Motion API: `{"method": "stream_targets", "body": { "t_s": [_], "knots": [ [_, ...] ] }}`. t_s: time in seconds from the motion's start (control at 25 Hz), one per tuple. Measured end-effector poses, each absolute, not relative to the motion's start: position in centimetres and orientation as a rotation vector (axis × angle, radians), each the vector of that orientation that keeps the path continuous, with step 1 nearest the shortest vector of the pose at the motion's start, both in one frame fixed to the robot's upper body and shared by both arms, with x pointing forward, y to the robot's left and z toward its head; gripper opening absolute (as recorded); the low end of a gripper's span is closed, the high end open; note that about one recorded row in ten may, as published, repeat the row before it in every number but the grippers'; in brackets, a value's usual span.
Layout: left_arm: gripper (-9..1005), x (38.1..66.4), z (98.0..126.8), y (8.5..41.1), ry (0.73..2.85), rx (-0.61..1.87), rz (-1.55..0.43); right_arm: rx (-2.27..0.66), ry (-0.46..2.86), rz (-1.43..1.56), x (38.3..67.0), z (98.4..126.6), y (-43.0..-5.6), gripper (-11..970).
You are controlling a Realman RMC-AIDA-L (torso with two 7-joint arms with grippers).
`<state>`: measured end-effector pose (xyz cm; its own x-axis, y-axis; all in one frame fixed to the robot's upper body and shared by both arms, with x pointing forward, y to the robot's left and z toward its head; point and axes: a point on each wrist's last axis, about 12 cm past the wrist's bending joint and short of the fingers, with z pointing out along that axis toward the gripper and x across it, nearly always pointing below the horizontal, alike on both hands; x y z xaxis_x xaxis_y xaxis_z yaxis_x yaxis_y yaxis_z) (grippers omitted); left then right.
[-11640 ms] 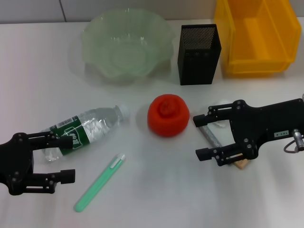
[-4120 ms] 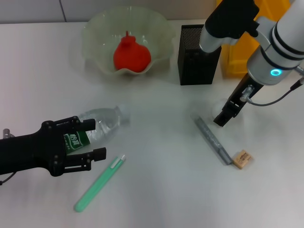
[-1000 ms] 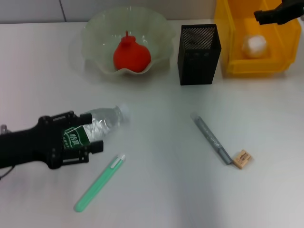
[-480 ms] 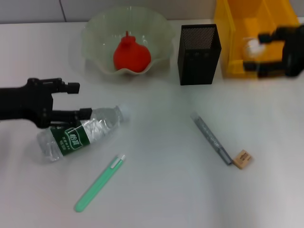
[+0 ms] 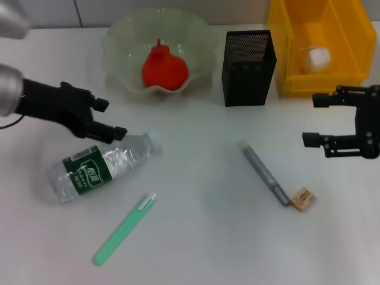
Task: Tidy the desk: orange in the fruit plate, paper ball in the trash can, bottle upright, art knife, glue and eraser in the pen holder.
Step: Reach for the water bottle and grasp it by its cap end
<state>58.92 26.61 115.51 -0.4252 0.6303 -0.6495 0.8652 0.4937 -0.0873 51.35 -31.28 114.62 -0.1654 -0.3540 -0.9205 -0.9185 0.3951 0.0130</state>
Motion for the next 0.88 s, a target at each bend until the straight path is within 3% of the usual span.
{"method": "stream_targets", "body": {
  "t_s": [0.48,0.88],
  "knots": [
    [787,59.5,115.3,18.6,2.323,1.408,-0.328,-1.093,1.737,0.751,50.7,113.7,-32.0,777],
    [786,59.8,114.3,15.9,2.370,1.430,-0.245,-1.115,1.736,0.758,50.8,113.4,-31.6,775]
  ]
}}
